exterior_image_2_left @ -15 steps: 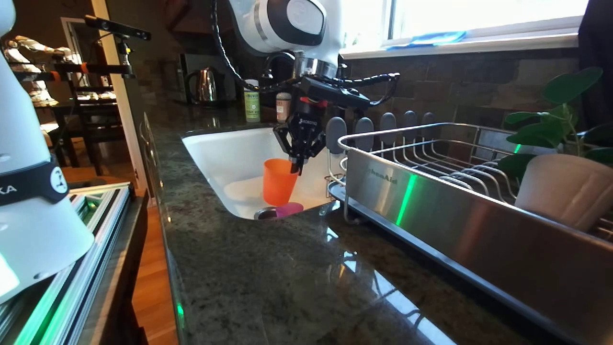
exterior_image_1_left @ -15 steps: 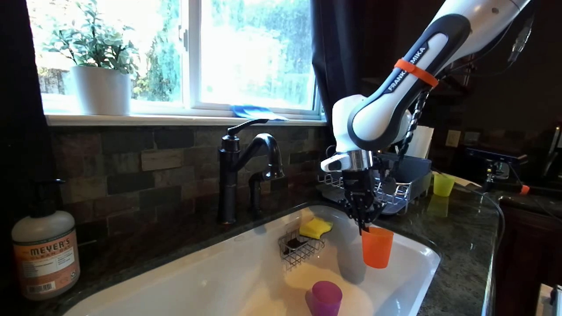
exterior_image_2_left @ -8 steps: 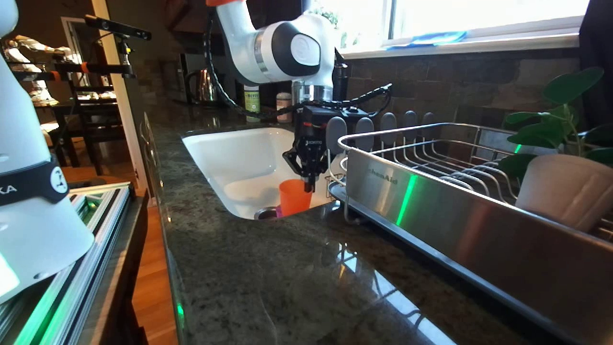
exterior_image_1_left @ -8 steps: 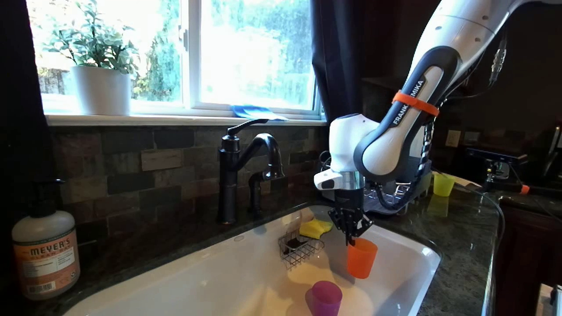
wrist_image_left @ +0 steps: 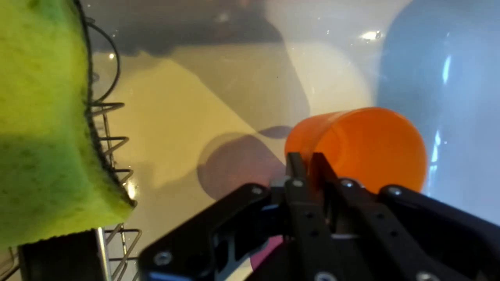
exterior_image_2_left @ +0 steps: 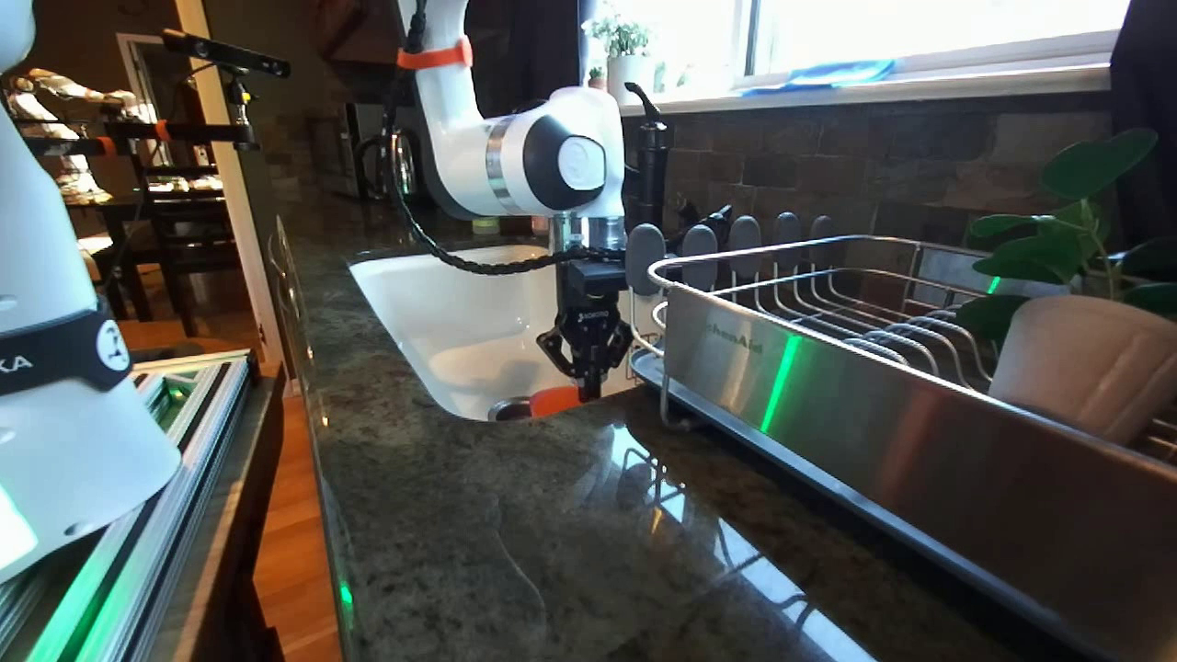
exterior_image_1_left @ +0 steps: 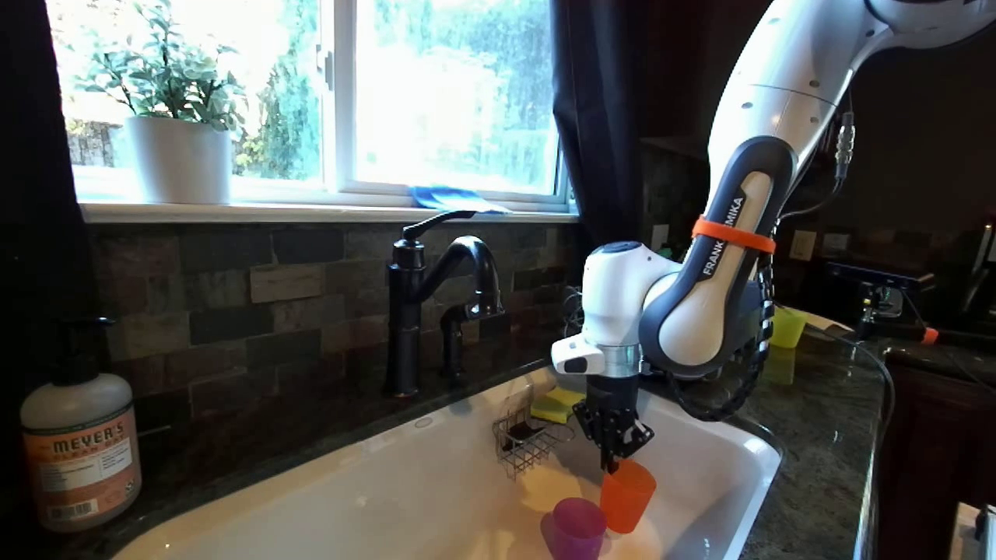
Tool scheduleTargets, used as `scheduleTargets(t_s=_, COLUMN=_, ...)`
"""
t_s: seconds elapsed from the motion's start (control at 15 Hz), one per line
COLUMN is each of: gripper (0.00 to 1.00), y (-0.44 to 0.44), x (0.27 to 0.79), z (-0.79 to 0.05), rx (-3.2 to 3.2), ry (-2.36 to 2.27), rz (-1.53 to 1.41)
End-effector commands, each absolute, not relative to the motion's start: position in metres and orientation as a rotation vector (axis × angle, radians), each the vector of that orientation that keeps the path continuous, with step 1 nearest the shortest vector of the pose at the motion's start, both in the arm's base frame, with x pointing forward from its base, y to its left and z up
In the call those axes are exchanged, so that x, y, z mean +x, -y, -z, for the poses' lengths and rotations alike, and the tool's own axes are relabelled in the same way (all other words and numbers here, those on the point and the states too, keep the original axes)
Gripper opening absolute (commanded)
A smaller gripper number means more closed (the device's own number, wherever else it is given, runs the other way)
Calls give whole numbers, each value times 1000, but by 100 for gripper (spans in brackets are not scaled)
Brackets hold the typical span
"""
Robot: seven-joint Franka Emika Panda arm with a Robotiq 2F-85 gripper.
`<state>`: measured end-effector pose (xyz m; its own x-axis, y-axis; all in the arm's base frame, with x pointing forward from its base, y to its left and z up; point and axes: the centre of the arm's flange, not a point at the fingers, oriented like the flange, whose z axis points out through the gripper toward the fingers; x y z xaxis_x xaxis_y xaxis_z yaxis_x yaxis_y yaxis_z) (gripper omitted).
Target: Pick up the cup from the utensil holder and put it in the sink
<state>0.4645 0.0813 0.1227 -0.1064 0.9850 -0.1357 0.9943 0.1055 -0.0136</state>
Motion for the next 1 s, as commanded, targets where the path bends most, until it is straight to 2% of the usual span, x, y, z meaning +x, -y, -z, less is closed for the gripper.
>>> scheduleTargets(t_s=0.0, gripper=44, y=-88, x=462, z=-108, rx=2050, ry=-2254, rz=173)
scheduleTargets(t_s=0.47, gripper=97, y=-101, x=463, z=-171, rx=2013, ry=-2252, rz=152)
scheduleTargets(t_s=0.53, gripper=100, y=-103, x=460, z=-189, rx=1996, ry=-2281, rz=135)
scheduleTargets(t_s=0.93, gripper=100, y=-115, x=433, z=-275, rx=1871, ry=-2451, rz=-118)
